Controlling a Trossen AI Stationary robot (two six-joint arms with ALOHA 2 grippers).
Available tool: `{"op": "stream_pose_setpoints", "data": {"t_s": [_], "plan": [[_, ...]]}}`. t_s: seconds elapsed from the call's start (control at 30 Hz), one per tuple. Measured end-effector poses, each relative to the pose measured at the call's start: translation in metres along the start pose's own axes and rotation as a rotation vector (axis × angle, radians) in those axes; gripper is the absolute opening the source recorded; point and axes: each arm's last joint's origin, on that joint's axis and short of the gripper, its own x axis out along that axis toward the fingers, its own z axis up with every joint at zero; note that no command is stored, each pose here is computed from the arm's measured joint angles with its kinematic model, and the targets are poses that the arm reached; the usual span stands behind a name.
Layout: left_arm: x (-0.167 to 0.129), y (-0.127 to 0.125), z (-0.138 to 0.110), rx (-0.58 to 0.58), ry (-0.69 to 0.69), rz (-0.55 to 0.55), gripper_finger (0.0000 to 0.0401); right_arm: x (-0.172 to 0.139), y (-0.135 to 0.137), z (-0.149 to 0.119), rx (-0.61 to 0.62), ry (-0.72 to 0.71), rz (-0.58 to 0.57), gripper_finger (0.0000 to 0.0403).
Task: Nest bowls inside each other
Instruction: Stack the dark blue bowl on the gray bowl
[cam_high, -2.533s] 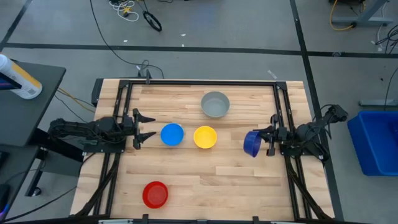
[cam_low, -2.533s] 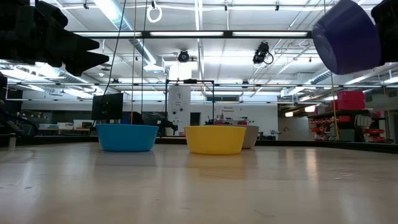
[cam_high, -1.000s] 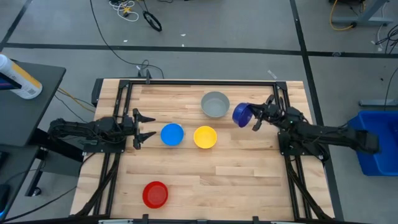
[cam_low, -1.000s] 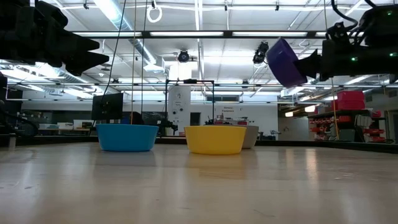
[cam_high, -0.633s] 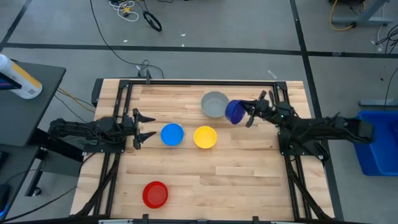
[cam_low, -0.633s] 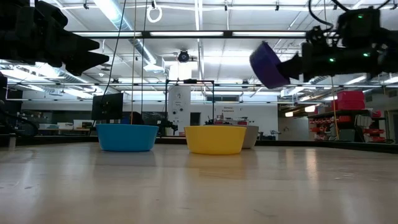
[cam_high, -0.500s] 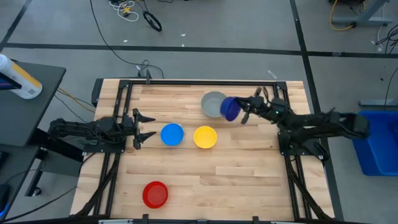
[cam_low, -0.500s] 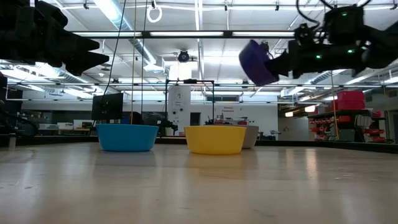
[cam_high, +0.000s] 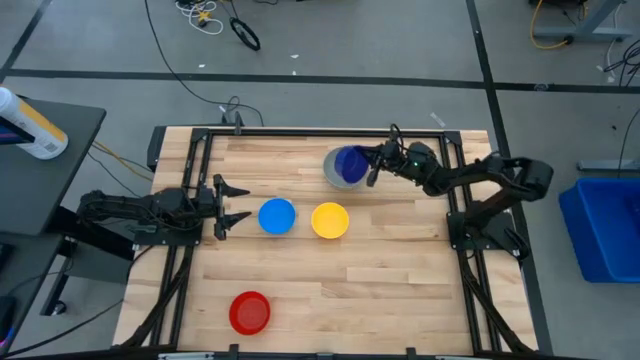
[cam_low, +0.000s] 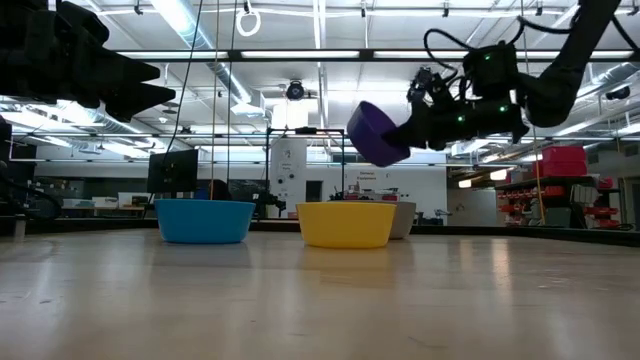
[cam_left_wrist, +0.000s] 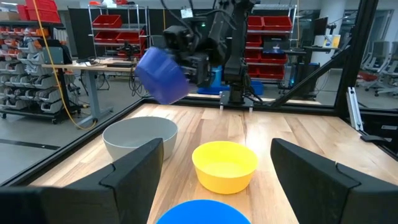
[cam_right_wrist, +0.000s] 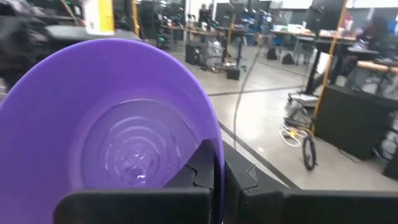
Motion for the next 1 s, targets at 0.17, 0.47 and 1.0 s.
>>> {"op": "stream_pose_setpoints", "data": {"t_s": [0.17, 0.47, 1.0], "plan": [[0.000, 0.000, 0.000, -0.006, 0.001, 0.000, 0.0307, 0.003, -0.006, -0.008, 0.028, 0.024, -0.001, 0.0004], [0.000, 0.000, 0.000, -0.005, 0.002, 0.000, 0.0307, 0.004, -0.007, -0.010, 0.040, 0.041, 0.002, 0.0004], [0.000, 0.000, 0.000, -0.003, 0.002, 0.000, 0.0307, 0.017, -0.014, -0.006, 0.059, 0.141, 0.040, 0.0004]]}}
